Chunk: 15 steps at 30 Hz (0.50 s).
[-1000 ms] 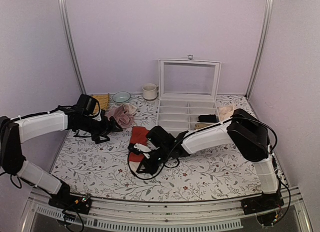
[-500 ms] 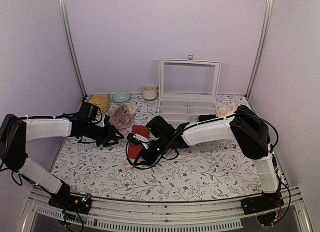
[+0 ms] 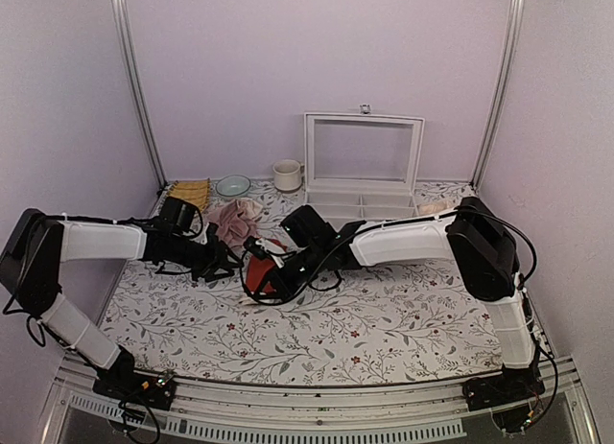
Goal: Roll the underwear
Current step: Roll the underwear at the center of the board.
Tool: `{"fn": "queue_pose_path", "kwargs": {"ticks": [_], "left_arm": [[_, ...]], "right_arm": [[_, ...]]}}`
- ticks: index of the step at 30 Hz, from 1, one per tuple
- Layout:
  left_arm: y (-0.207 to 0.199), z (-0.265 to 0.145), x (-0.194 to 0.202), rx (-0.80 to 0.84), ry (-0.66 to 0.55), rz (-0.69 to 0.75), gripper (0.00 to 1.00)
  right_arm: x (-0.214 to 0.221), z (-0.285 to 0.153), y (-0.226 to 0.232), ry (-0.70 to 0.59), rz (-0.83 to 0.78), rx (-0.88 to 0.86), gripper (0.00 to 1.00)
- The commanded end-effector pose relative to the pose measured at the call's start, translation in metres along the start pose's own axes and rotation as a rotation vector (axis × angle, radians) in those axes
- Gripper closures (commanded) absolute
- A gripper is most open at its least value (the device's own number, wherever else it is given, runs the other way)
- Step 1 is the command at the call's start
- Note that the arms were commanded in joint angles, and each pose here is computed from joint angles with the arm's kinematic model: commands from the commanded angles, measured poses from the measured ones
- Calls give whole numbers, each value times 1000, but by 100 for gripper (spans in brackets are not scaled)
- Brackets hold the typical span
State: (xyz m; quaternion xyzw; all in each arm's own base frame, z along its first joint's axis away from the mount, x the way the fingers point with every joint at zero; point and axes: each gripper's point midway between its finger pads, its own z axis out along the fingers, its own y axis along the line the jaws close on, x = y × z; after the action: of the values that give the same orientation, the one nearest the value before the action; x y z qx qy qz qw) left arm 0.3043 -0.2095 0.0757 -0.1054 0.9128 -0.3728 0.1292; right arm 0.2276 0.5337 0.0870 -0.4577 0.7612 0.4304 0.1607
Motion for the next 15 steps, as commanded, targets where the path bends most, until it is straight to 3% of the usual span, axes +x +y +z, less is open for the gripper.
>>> {"fn": "queue_pose_path", "kwargs": {"ticks": [1, 15], "left_arm": [[-11, 7, -3, 26, 12, 32, 63], [-14, 11, -12, 8, 13, 43, 63]], "right_arm": [[-24, -17, 3, -46, -1, 8, 100], [-20, -8, -32, -30, 50, 49, 100]]}}
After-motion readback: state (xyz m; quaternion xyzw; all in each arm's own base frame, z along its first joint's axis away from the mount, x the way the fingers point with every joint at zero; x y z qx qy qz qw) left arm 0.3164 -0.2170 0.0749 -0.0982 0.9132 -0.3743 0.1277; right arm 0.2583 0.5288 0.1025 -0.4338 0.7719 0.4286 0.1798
